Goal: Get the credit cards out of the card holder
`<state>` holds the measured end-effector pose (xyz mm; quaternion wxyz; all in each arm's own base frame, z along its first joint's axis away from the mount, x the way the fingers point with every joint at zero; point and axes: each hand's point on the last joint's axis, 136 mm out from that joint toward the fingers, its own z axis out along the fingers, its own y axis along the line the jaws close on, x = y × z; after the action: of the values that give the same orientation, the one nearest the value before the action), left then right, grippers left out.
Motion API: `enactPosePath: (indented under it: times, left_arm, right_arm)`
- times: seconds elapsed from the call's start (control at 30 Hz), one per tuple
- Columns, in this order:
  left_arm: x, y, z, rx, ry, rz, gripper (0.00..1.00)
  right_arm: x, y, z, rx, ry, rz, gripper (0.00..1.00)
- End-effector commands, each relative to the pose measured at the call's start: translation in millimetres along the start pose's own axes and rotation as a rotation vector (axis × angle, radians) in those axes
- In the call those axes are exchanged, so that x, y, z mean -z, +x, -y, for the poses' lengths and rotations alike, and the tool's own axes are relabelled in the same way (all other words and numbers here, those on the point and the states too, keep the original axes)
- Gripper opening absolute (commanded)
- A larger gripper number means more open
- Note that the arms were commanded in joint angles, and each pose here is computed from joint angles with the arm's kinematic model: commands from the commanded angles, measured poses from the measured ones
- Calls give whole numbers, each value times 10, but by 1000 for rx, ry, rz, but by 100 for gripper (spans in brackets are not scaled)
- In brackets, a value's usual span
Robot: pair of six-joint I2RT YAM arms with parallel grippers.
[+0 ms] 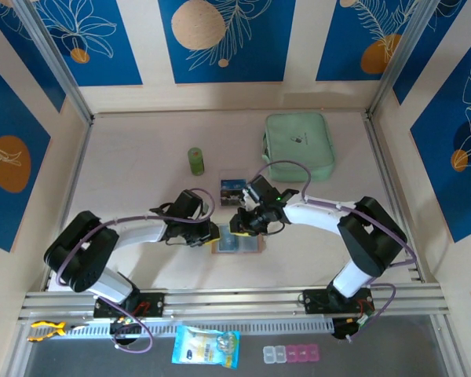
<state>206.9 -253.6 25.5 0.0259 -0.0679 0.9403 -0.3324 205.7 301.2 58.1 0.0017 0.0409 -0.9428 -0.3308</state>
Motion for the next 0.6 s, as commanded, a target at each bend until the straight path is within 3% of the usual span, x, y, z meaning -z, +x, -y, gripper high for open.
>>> enactPosePath:
  times: [0.0, 0.57]
  left_arm:
    - [-30, 57, -121, 12, -25, -27, 18]
    - [-33, 150, -268, 40, -61, -43, 15]
  right_arm:
    - [-57, 12, -77, -6, -27, -26, 27]
    - [-233, 64, 108, -19, 53, -58, 29]
